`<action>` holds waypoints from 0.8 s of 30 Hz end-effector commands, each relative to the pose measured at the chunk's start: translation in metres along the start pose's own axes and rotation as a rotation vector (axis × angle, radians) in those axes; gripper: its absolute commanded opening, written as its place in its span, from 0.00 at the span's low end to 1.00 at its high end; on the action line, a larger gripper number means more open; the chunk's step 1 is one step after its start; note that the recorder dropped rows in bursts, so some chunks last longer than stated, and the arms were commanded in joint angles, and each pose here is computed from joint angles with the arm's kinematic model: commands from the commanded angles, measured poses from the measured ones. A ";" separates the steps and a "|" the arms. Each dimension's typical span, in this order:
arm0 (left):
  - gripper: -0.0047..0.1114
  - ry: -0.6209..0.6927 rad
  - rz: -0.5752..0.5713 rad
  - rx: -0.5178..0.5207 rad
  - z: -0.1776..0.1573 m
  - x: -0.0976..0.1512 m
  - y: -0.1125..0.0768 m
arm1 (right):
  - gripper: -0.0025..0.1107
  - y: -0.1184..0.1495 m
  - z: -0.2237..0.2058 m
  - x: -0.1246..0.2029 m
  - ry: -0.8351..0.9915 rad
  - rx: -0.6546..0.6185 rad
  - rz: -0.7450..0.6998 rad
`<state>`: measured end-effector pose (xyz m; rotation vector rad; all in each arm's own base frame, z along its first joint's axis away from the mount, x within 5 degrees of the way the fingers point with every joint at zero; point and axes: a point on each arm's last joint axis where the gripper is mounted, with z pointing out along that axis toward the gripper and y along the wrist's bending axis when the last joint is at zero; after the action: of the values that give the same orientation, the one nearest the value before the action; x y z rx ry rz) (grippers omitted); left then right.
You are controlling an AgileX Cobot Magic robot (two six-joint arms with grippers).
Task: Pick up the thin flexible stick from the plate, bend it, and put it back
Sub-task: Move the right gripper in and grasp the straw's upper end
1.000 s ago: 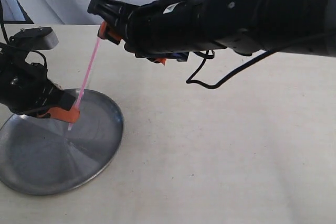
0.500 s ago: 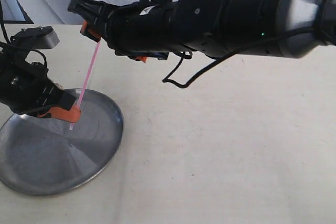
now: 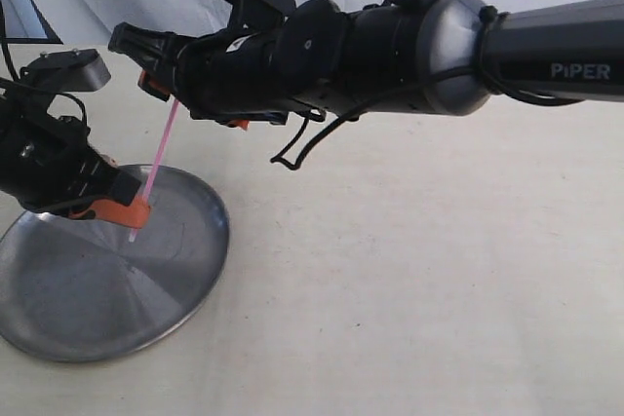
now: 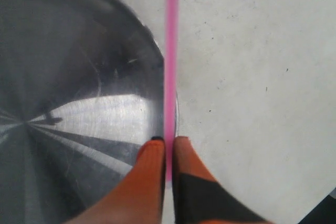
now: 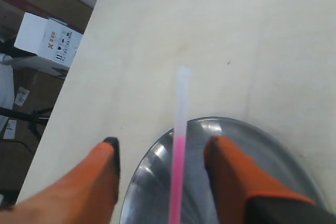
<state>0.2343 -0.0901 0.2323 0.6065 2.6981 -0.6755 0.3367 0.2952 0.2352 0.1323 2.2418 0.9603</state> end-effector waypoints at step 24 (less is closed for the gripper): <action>0.42 -0.009 -0.033 0.026 0.003 -0.001 -0.001 | 0.02 0.012 -0.013 -0.009 -0.017 -0.038 0.026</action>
<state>0.2341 -0.0923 0.2332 0.5760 2.6935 -0.7180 0.3331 0.2957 0.2425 0.1232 2.2478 0.9835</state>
